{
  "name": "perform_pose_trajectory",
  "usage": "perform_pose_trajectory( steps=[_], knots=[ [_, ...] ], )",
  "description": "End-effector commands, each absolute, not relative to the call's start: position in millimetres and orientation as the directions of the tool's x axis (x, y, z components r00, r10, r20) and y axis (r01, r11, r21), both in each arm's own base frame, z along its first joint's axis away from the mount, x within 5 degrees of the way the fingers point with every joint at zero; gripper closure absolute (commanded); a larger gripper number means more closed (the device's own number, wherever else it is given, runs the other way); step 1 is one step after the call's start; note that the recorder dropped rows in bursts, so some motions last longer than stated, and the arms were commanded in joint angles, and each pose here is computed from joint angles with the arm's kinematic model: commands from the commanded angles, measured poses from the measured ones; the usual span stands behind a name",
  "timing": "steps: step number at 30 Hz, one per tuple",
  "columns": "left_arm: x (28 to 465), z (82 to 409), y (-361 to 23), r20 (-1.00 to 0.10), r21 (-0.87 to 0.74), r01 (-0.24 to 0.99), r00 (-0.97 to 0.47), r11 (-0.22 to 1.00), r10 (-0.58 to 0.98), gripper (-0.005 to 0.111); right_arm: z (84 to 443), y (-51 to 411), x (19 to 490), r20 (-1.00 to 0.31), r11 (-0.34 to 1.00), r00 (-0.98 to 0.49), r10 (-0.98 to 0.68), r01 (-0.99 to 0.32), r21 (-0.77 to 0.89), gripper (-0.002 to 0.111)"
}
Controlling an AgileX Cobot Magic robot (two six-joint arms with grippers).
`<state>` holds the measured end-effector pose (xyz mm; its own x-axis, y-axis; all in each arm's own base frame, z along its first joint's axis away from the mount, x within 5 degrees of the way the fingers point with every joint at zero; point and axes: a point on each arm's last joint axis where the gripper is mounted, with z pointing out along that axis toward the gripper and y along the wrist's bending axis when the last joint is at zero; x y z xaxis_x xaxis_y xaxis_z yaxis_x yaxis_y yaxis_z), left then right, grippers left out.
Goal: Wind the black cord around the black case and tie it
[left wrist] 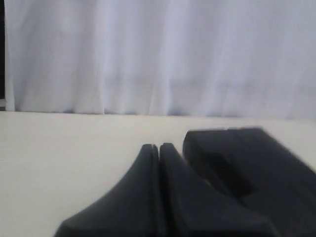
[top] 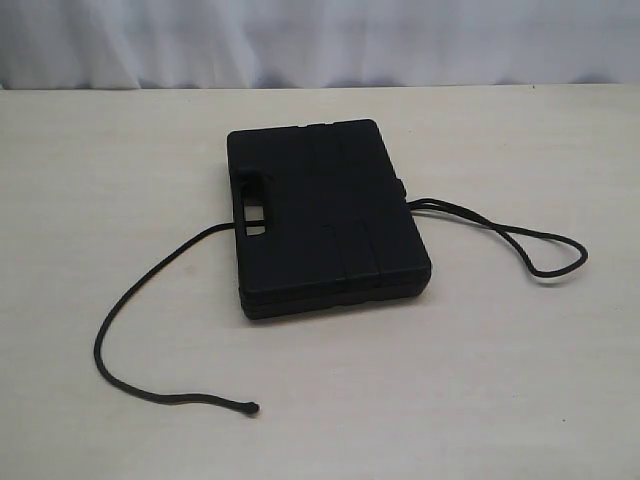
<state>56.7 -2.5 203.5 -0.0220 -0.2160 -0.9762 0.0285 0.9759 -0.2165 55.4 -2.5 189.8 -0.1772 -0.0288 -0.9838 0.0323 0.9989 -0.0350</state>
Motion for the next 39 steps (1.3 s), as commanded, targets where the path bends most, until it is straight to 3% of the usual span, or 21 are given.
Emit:
perform_pose_trajectory(
  steps=[1,7,12,16,17,19,21,23,25,26,27,30,33,35,39],
  knots=[
    [55.4,219.6,1.8,-0.881,-0.446,0.059,0.146,0.893,-0.45,0.107,196.3,0.9,56.0,-0.984,0.989,-0.097,0.151,0.018,0.149,0.104],
    [48.7,240.3,12.6,-0.796,-0.467,0.07,0.4,0.882,-0.453,0.107,215.3,-2.8,55.9,-0.895,0.902,0.118,0.43,-0.008,0.432,0.104],
    [36.6,259.2,18.7,-0.662,-0.459,0.125,0.612,0.88,-0.433,0.107,229.7,-15.6,51.6,-0.667,0.716,0.32,0.673,-0.058,0.695,0.104],
    [25.4,276.8,15.9,-0.534,-0.421,0.246,0.711,0.873,-0.458,0.107,240.8,-22.3,46.0,-0.448,0.562,0.427,0.785,-0.19,0.805,0.104],
    [24.8,293.0,17.3,-0.486,-0.421,0.265,0.741,0.868,-0.462,0.107,247.3,-21.3,43.1,-0.368,0.516,0.438,0.82,-0.288,0.807,0.104],
    [36.1,322.8,16.5,-0.508,-0.425,0.259,0.725,0.867,-0.465,0.107,257.8,-15.3,41.3,-0.405,0.564,0.431,0.806,-0.351,0.748,0.104],
    [65.1,348.5,11.8,-0.61,-0.452,0.245,0.617,0.857,-0.498,0.107,280.2,-8.8,46.9,-0.525,0.658,0.412,0.745,-0.326,0.678,0.104],
    [104.6,365.1,3.6,-0.779,-0.431,0.176,0.423,0.885,-0.463,0.107,299.9,-4.0,59.5,-0.648,0.734,0.35,0.677,-0.258,0.628,0.104],
    [139.7,369.9,-2.4,-0.899,-0.377,0.098,0.202,0.921,-0.389,0.107,313.7,-1.4,73.1,-0.75,0.8,0.279,0.6,-0.185,0.571,0.104],
    [173.5,367.0,-4.2,-0.941,-0.334,0.008,-0.05,0.942,-0.333,0.107,320.8,-1.5,91.9,-0.827,0.844,0.171,0.536,-0.091,0.528,0.104],
    [187.0,364.6,-4.4,-0.938,-0.313,-0.026,-0.148,0.949,-0.313,0.107,322.3,-2.1,100.2,-0.849,0.857,0.121,0.514,-0.05,0.512,0.104],
    [241.7,340.6,-4.6,-0.805,-0.122,-0.08,-0.575,0.989,-0.146,0.107,319.2,-6.9,143.8,-0.895,0.903,-0.135,0.426,0.125,0.411,0.104],
    [275.3,315.1,-13.9,-0.564,-0.094,0.026,-0.825,0.995,-0.032,0.107,307.8,-11.5,184.8,-0.871,0.956,-0.404,0.281,0.202,0.215,0.104],
    [291.6,291.1,-20.3,-0.437,-0.156,0.034,-0.898,0.987,-0.039,0.107,295.1,-15.2,209.2,-0.763,0.973,-0.614,0.201,0.218,0.081,0.104],
    [311.3,257.4,-33.8,-0.366,-0.174,0.07,-0.931,0.982,0.002,0.107,283.6,-18.6,232.0,-0.615,0.982,-0.778,0.131,0.189,-0.03,0.104]
  ],
)
